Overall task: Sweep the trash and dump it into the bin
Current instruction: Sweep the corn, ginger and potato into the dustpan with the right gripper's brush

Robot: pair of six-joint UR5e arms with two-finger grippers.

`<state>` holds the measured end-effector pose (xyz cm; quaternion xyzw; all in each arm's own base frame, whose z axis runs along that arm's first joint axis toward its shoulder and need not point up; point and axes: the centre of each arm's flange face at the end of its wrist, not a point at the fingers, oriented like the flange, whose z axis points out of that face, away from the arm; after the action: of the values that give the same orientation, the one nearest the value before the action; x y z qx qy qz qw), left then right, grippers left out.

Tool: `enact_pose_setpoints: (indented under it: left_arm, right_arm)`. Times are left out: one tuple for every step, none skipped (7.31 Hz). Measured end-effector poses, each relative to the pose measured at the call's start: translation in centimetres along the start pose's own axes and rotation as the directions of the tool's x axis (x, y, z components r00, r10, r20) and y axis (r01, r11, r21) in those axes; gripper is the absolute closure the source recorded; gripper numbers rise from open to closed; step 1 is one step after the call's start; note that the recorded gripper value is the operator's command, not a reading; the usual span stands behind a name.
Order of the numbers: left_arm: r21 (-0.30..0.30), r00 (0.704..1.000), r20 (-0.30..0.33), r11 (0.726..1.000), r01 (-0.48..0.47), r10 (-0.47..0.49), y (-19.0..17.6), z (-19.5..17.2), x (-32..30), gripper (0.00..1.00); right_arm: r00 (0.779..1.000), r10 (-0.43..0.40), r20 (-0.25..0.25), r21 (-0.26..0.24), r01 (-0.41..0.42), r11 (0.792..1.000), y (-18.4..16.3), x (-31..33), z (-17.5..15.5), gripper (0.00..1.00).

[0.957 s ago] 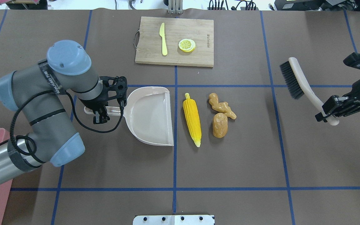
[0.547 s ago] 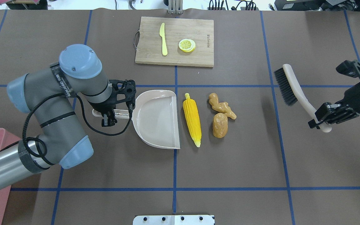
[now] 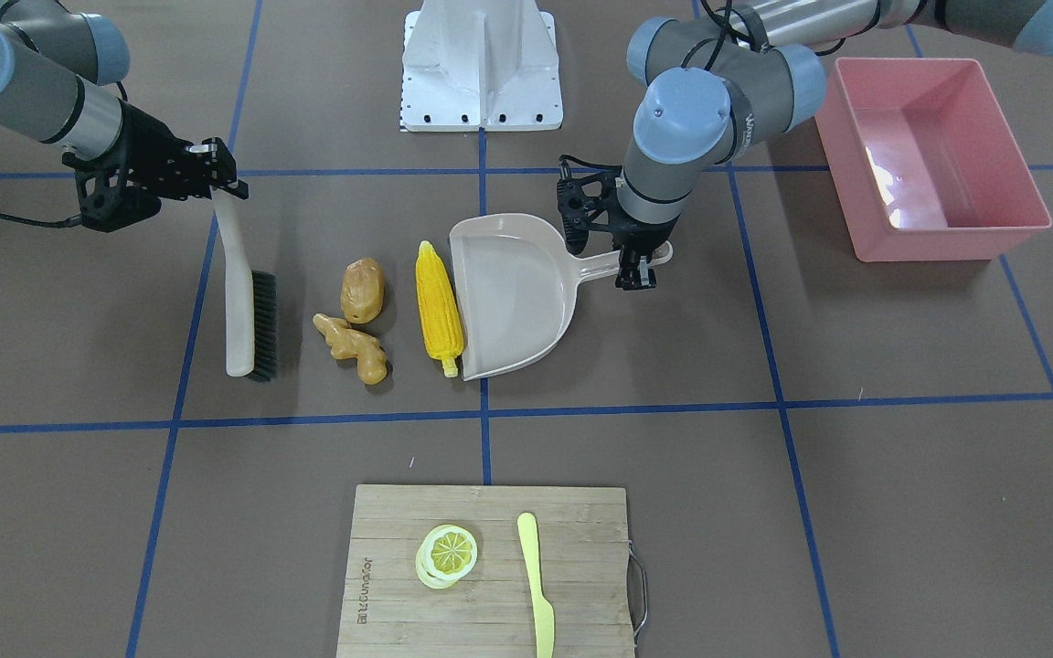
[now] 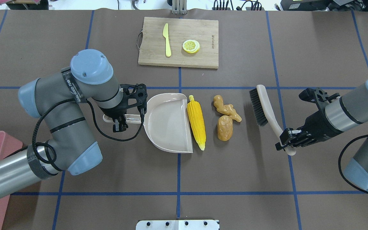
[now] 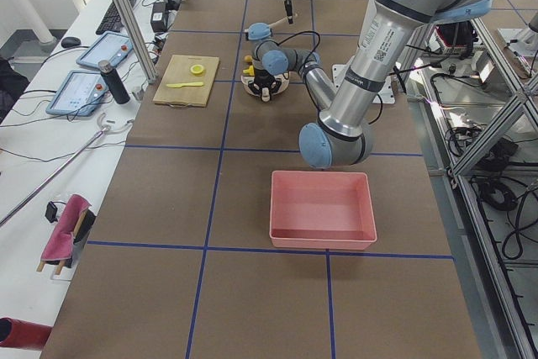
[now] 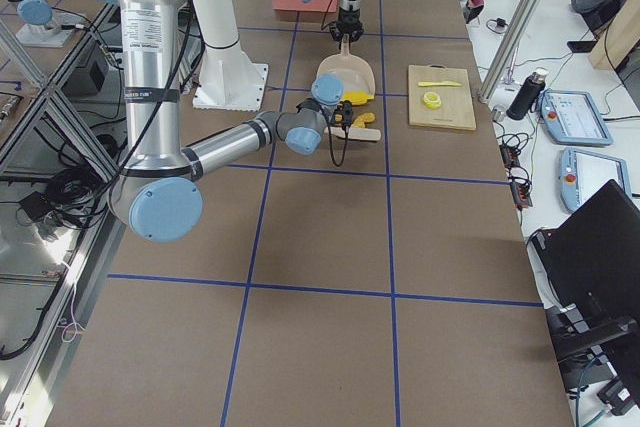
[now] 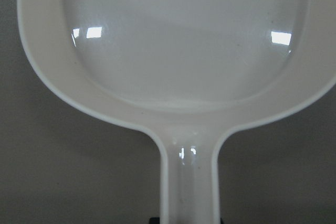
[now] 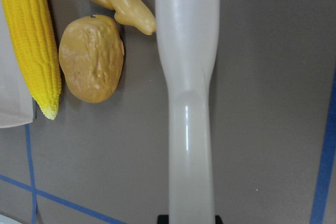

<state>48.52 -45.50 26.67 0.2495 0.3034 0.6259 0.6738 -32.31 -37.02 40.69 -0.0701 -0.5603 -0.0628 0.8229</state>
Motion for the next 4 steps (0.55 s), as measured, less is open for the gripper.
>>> enact_pose_setpoints:
  left_arm:
    - [0.0,1.0,-0.001,1.0,0.003,-0.003,0.1,0.1,0.0,1.0]
    - [-0.002,1.0,-0.001,1.0,0.004,-0.004,0.2,0.3,0.0,1.0]
    - [-0.004,1.0,-0.002,1.0,0.004,-0.004,0.1,0.5,0.0,1.0]
    - [-0.006,1.0,-0.004,1.0,0.004,-0.004,0.1,0.7,0.1,1.0]
  right_arm:
    - [1.0,-0.004,-0.002,-0.007,0.004,1.0,-0.4,-0.6,1.2,1.0]
    - [1.0,-0.008,-0.003,-0.016,0.008,1.0,-0.6,-1.1,2.1,1.0]
    - [1.0,-0.015,-0.002,-0.026,0.014,1.0,-0.7,-1.6,2.9,1.0]
    - [1.0,-0.022,0.001,-0.037,0.022,0.999,-0.5,-2.2,3.5,1.0]
